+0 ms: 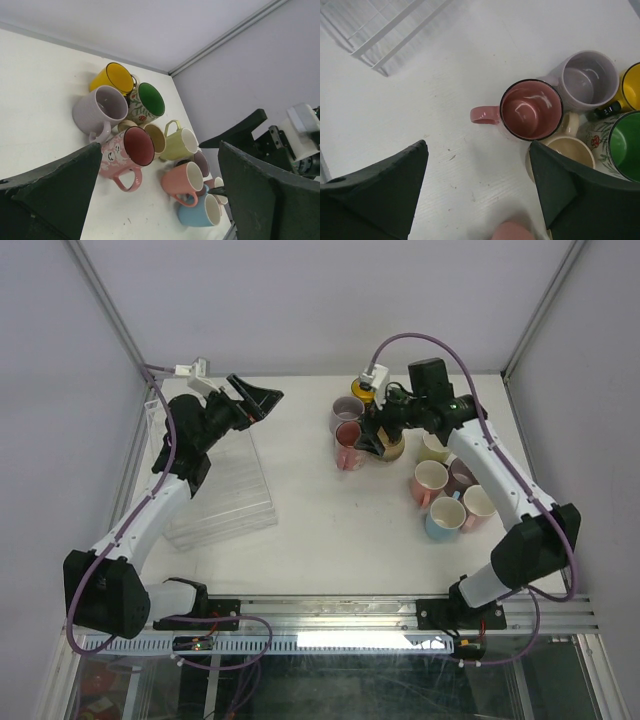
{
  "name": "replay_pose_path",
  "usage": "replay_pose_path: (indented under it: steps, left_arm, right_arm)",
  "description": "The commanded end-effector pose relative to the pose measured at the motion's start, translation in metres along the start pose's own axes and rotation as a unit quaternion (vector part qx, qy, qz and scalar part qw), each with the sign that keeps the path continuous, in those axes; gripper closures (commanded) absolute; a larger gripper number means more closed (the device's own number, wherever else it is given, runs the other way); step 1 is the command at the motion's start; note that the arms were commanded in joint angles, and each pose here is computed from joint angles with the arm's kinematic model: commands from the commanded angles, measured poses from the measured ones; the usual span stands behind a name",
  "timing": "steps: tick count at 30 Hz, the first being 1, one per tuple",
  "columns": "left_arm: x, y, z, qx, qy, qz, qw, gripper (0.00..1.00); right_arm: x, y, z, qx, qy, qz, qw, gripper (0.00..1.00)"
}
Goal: Load the cups into the dish rack
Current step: Pick up the cup at the center of the board.
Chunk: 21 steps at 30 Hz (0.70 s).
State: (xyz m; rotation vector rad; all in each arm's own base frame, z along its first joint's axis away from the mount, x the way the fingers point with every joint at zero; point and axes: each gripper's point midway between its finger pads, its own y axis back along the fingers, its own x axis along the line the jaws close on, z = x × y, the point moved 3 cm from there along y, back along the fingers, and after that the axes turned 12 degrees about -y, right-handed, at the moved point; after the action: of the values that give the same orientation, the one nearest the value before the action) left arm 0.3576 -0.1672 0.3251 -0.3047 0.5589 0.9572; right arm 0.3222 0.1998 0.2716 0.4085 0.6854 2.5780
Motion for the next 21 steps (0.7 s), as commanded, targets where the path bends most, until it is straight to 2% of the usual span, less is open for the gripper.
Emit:
replay_pose_path:
  steps: [1, 5, 11, 16, 21]
  left_arm:
    - [-0.006, 0.002, 0.027, -0.047, 0.001, -0.001, 0.999, 0.02]
    - [0.0, 0.008, 0.028, -0.049, 0.006, 0.02, 0.999, 0.02]
    - [0.018, 0.015, 0.025, -0.047, 0.018, 0.078, 0.996, 0.02]
    - [0.021, 0.018, 0.023, -0.049, 0.047, 0.086, 0.994, 0.02]
    - [0.022, 0.017, 0.021, -0.044, 0.052, 0.086, 0.994, 0.03]
  right_arm:
    - [-0.022, -0.016, 0.012, 0.02, -0.055, -0.096, 0.994, 0.2]
    - [-0.037, -0.035, 0.004, 0.043, -0.084, -0.168, 0.981, 0.25]
    - [-0.067, -0.051, -0.002, 0.071, -0.107, -0.231, 0.964, 0.37]
    - [-0.079, -0.063, -0.003, 0.078, -0.103, -0.24, 0.962, 0.42]
    - [-0.088, -0.078, -0.007, 0.092, -0.089, -0.228, 0.965, 0.52]
